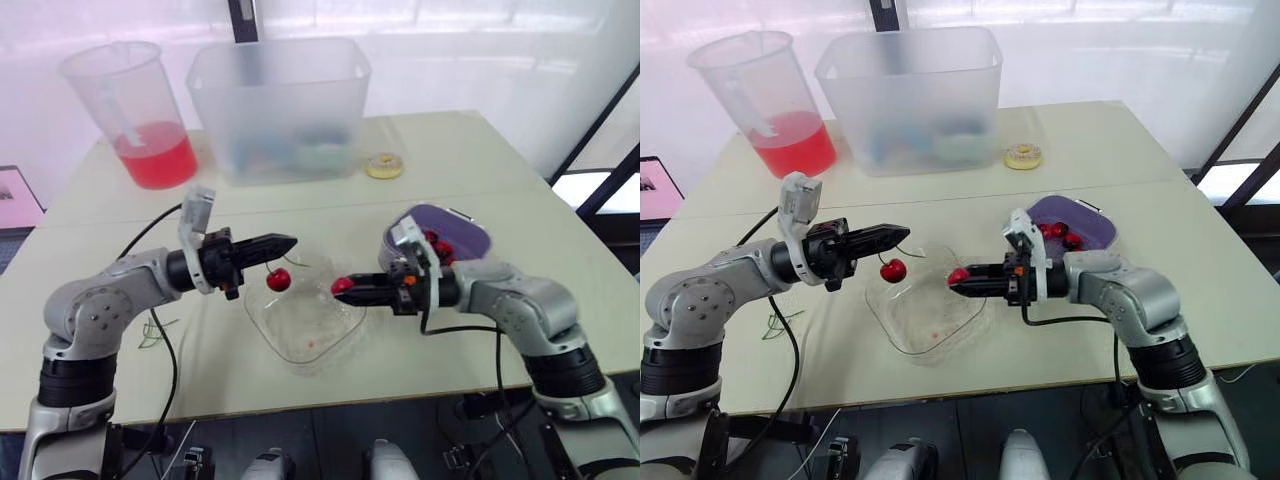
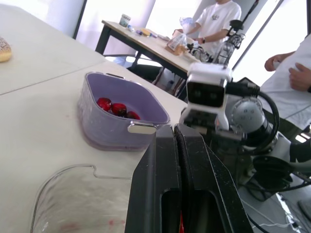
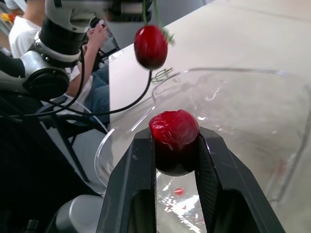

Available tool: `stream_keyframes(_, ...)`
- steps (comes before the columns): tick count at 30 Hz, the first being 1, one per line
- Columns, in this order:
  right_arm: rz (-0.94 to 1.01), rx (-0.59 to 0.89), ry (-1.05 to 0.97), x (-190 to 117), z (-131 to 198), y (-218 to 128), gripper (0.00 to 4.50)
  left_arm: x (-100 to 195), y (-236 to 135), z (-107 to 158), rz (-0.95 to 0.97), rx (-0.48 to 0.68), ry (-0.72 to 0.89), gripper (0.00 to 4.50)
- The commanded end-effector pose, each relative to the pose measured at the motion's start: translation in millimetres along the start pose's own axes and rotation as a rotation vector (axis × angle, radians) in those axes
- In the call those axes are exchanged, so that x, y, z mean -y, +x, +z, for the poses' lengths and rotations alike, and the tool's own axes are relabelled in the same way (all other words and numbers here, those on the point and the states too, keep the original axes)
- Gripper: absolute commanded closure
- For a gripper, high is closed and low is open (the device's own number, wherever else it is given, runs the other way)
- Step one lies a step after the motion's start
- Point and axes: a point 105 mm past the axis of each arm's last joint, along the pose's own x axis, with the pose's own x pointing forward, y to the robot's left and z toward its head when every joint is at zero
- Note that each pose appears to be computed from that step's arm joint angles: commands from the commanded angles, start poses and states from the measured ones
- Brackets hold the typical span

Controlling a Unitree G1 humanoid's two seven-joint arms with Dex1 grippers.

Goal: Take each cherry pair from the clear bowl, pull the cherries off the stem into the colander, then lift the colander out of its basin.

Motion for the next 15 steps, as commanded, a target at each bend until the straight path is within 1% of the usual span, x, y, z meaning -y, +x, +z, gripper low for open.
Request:
stream_keyframes(1, -0.116, 0.078, -0.101, 17, 39, -24, 3.92, 3, -2, 11, -0.011, 0.028, 0.046, 4.5)
stream_keyframes(3, -0.273, 0.034, -0.173, 43, 45, -47, 3.92, 3, -2, 11, -0.01, 0.029, 0.047, 4.5)
stream_keyframes(6, -0.447, -0.04, -0.235, 75, 46, -81, 3.92, 3, -1, 10, -0.01, 0.028, 0.049, 4.5)
stream_keyframes(8, -0.502, -0.094, -0.262, 87, 41, -96, 3.92, 4, -1, 10, -0.01, 0.03, 0.049, 4.5)
stream_keyframes(10, -0.539, -0.16, -0.28, 97, 28, -108, 3.92, 4, 0, 10, -0.01, 0.033, 0.05, 4.5)
stream_keyframes(13, -0.545, -0.243, -0.286, 105, 8, -113, 3.92, 4, 1, 11, -0.009, 0.037, 0.052, 4.5)
stream_keyframes(15, -0.542, -0.262, -0.28, 108, 1, -113, 2.9, 4, 2, 11, -0.008, 0.04, 0.053, 4.5)
